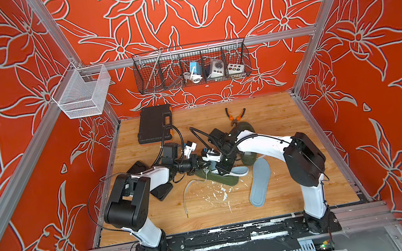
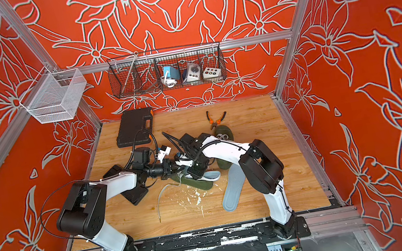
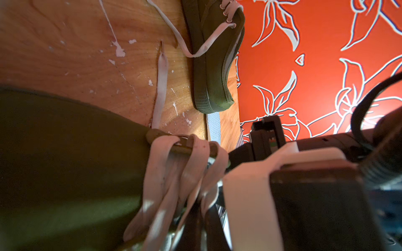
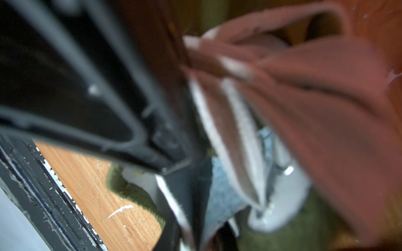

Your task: Insert the insole into the shoe

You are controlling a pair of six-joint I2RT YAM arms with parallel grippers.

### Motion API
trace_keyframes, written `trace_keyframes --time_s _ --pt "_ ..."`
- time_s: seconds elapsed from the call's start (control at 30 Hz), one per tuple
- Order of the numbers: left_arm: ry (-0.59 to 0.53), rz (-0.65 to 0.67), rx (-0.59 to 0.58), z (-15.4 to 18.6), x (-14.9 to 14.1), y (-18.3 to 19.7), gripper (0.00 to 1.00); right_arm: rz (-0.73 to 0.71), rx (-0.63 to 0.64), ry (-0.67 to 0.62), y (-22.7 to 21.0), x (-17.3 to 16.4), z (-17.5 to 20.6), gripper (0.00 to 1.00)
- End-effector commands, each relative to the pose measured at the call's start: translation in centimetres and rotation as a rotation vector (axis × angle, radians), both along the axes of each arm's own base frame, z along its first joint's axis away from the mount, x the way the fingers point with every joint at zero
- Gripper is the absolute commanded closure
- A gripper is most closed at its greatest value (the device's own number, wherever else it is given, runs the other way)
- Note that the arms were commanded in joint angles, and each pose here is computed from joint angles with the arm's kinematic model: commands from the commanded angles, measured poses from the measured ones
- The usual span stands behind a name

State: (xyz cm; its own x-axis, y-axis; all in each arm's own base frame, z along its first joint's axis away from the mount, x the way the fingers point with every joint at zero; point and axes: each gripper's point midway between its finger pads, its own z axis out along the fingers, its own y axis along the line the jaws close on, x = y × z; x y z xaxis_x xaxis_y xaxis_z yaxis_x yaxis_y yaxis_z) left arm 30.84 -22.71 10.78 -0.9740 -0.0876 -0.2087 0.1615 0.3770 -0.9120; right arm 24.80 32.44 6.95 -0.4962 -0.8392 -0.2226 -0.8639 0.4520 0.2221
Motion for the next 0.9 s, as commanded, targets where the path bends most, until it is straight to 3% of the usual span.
trace_keyframes --time_s 0.0,0.3,0.87 --pt "-0.042 -0.064 -0.055 1.7 -0.5 -0.8 1.0 -0.007 0.015 -0.072 0.8 1.2 0.5 0.65" --pt "-0.057 -0.03 -0.024 2.1 0.3 -0.5 1.0 -0.069 -0.094 -0.017 -3.3 -1.8 1.3 0.31" --pt "-0.057 -0.029 -0.018 1.9 0.4 -0.4 1.0 -0.036 -0.278 -0.065 -8.9 -3.8 2.6 0.25"
